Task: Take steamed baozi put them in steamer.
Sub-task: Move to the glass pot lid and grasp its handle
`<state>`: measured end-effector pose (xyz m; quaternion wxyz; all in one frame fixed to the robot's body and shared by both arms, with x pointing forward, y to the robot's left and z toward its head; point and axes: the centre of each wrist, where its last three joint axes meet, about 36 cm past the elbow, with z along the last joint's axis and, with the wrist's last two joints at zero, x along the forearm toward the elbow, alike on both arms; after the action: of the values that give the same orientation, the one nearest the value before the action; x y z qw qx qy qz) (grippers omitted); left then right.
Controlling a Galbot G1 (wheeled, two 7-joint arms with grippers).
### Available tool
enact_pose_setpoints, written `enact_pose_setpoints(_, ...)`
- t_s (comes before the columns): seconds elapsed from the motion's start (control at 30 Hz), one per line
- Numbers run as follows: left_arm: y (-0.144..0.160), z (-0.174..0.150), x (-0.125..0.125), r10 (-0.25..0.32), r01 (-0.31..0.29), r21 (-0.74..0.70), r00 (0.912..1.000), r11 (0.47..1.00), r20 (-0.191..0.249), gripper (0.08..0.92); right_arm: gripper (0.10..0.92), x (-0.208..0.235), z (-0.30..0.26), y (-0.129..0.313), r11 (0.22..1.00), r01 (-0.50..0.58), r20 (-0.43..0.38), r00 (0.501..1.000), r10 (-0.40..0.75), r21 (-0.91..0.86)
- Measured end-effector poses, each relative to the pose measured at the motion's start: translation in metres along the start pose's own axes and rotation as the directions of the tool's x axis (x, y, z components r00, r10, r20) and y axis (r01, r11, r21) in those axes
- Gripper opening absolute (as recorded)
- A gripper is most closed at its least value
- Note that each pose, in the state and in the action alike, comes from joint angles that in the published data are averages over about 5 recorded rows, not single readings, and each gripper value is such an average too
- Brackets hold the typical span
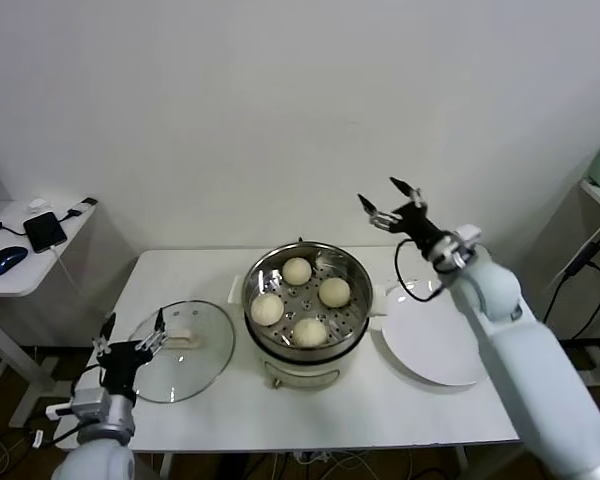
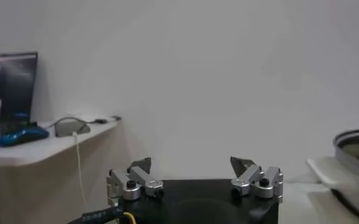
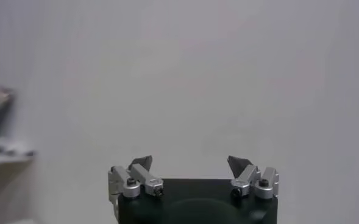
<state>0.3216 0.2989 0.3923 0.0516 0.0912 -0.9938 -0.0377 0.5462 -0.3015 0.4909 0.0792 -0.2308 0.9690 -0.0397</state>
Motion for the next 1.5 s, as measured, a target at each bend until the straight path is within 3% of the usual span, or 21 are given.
enact_pose_setpoints(0.23, 0.008, 0.018, -0.012, -0.022, 0.03, -0.216, 0.9989, 0.976, 0.041, 0.823, 0.823, 0.076, 0.058, 0.029, 0.959, -0.234, -0.013, 0.972, 0.235, -0.161)
enact_pose_setpoints(0.37, 0.013, 0.032, -0.016, -0.02, 0.041, -0.403, 0.9982, 0.914, 0.057, 0.823, 0.823, 0.117, 0.078, 0.043, 0.922, -0.325, -0.06, 0.945, 0.32, -0.209)
enact_pose_setpoints(0.5, 0.018, 0.05, -0.018, -0.019, 0.057, -0.618, 0.9975, 0.784, 0.067, 0.823, 0.823, 0.149, 0.092, 0.052, 0.894, -0.385, -0.105, 0.923, 0.371, -0.228)
enact_pose_setpoints(0.63, 0.028, 0.061, -0.022, 0.001, 0.074, -0.796, 0.9956, 0.6, 0.094, 0.823, 0.823, 0.169, 0.1, 0.058, 0.877, -0.421, -0.131, 0.907, 0.4, -0.234)
enact_pose_setpoints(0.77, 0.038, 0.066, -0.027, 0.072, 0.068, -0.915, 0.9919, 0.398, 0.105, 0.823, 0.823, 0.18, 0.104, 0.064, 0.865, -0.442, -0.144, 0.897, 0.418, -0.239)
enact_pose_setpoints(0.93, 0.042, 0.069, -0.026, 0.151, 0.037, -0.98, 0.9862, 0.198, 0.068, 0.823, 0.823, 0.188, 0.105, 0.064, 0.854, -0.462, -0.151, 0.887, 0.437, -0.241)
enact_pose_setpoints(1.13, 0.033, 0.078, -0.023, 0.171, 0.002, -0.997, 0.9851, 0.077, 0.015, 0.823, 0.823, 0.194, 0.108, 0.061, 0.846, -0.479, -0.163, 0.877, 0.452, -0.233)
enact_pose_setpoints(1.5, 0.008, 0.092, -0.024, 0.149, -0.022, -0.999, 0.9884, -0.032, -0.027, 0.823, 0.823, 0.199, 0.116, 0.055, 0.836, -0.5, -0.18, 0.865, 0.468, -0.227)
